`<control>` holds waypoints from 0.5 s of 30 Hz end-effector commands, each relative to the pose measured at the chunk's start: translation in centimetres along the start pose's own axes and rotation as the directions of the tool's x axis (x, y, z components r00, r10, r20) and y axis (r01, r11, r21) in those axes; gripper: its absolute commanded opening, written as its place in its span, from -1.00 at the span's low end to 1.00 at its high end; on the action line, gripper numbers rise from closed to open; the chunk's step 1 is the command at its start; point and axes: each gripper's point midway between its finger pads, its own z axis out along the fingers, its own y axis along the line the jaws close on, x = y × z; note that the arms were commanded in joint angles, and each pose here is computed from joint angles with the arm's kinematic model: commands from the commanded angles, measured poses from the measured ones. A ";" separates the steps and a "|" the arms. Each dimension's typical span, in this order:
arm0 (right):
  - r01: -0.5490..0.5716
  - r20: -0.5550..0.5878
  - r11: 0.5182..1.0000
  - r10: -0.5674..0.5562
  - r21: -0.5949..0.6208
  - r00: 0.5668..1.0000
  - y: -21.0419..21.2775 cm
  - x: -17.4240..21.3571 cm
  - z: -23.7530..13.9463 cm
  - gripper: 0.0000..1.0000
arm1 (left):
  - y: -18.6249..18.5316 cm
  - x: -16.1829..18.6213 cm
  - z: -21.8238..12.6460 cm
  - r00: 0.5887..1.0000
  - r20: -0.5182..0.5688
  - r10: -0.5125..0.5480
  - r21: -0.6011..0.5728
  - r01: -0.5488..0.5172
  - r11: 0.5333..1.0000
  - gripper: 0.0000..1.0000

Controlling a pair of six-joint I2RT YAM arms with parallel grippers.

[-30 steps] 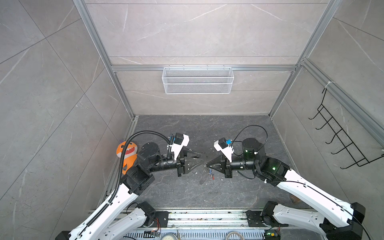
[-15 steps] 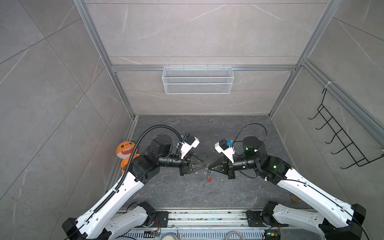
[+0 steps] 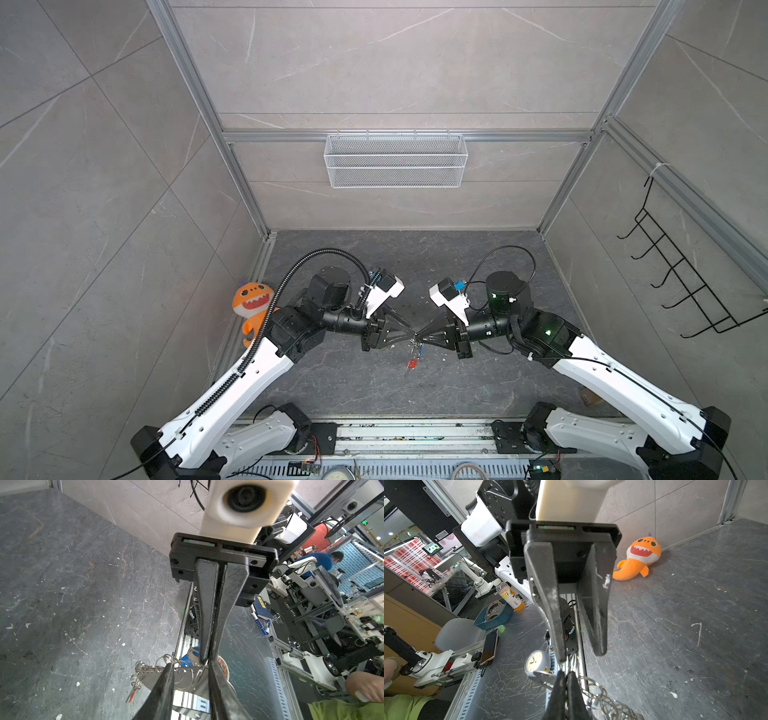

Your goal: Remove the keys from the keyring

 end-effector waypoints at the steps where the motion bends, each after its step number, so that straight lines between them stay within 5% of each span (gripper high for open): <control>1: 0.032 0.046 0.999 -0.032 -0.007 0.998 0.5 -1.8 -0.3 -1.00 | -1.7 -1.1 -0.4 0.998 0.020 0.061 0.050 -0.061 0.997 -0.55; 15: 0.013 0.077 1.000 -0.015 0.021 0.997 -0.1 -2.6 -0.3 -1.00 | -1.9 -0.7 -0.5 0.997 0.020 0.073 0.036 -0.074 0.997 -0.77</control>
